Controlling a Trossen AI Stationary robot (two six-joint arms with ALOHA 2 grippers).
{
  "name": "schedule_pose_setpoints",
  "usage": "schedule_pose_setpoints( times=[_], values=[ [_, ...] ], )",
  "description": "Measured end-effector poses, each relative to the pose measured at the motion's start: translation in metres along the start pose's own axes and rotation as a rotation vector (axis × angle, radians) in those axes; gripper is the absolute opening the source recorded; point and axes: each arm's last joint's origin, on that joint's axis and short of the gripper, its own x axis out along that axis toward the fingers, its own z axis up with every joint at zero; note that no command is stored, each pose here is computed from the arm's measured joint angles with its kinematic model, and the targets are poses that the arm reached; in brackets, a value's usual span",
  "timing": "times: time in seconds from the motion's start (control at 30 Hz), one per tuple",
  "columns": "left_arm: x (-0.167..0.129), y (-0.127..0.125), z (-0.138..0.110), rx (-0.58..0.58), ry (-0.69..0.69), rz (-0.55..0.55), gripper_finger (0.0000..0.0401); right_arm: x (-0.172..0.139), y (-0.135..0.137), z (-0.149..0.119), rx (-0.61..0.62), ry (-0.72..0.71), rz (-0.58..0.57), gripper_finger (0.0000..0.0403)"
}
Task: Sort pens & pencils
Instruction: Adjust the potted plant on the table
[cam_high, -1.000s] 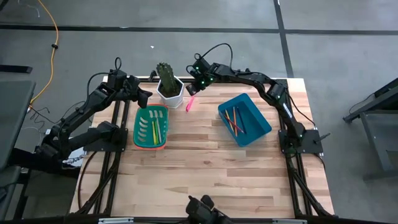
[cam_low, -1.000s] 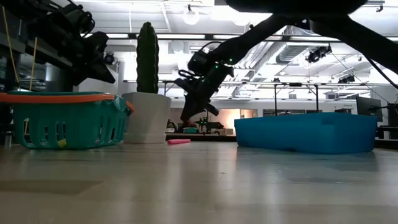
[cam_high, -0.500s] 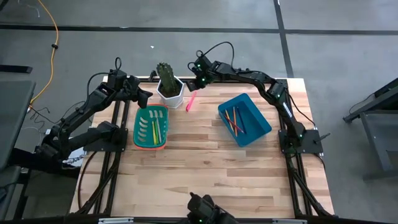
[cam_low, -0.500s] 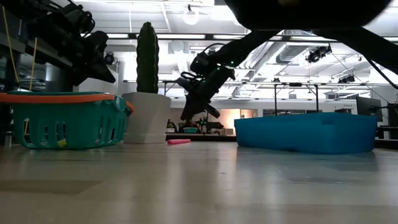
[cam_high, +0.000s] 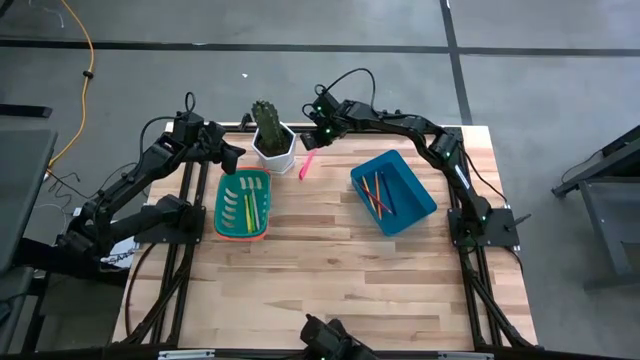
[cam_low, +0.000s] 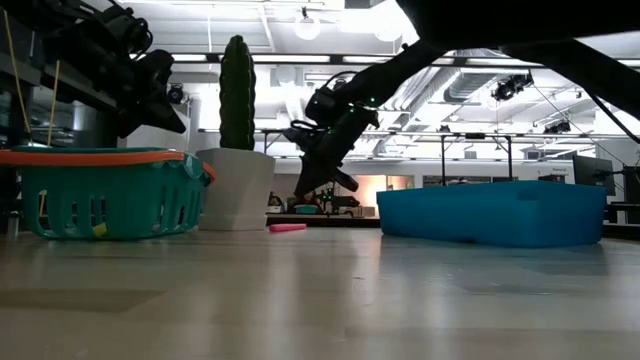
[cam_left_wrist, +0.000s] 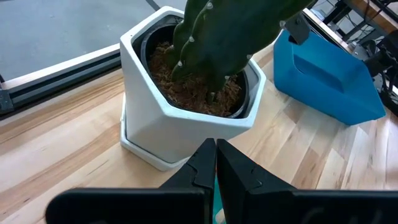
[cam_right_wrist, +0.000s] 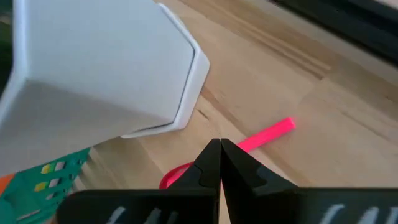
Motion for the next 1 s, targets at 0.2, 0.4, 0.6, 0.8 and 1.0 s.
schedule_pose_setpoints(
  times=[0.2, 0.4, 0.6, 0.8, 1.0],
  values=[
    [0.0, 0.0, 0.0, 0.002, 0.0, -0.004, 0.0003, 0.004, 0.008, -0.007, -0.005, 0.036, -0.001, 0.0],
    [0.0, 0.0, 0.0, 0.008, 0.001, -0.012, 0.0003, 0.006, 0.014, -0.012, 0.005, 0.052, 0.0, 0.0],
    [0.0, -0.001, 0.0, 0.011, 0.002, -0.018, 0.0003, 0.006, 0.013, -0.012, 0.017, 0.057, -0.003, 0.0],
    [0.0, -0.001, 0.0, 0.01, 0.002, -0.018, 0.0003, 0.006, 0.013, -0.013, 0.018, 0.067, 0.003, 0.0],
    [0.0, -0.001, 0.0, 0.011, 0.003, -0.031, 0.0003, 0.017, 0.01, -0.017, 0.035, 0.099, 0.019, 0.0]
  ],
)
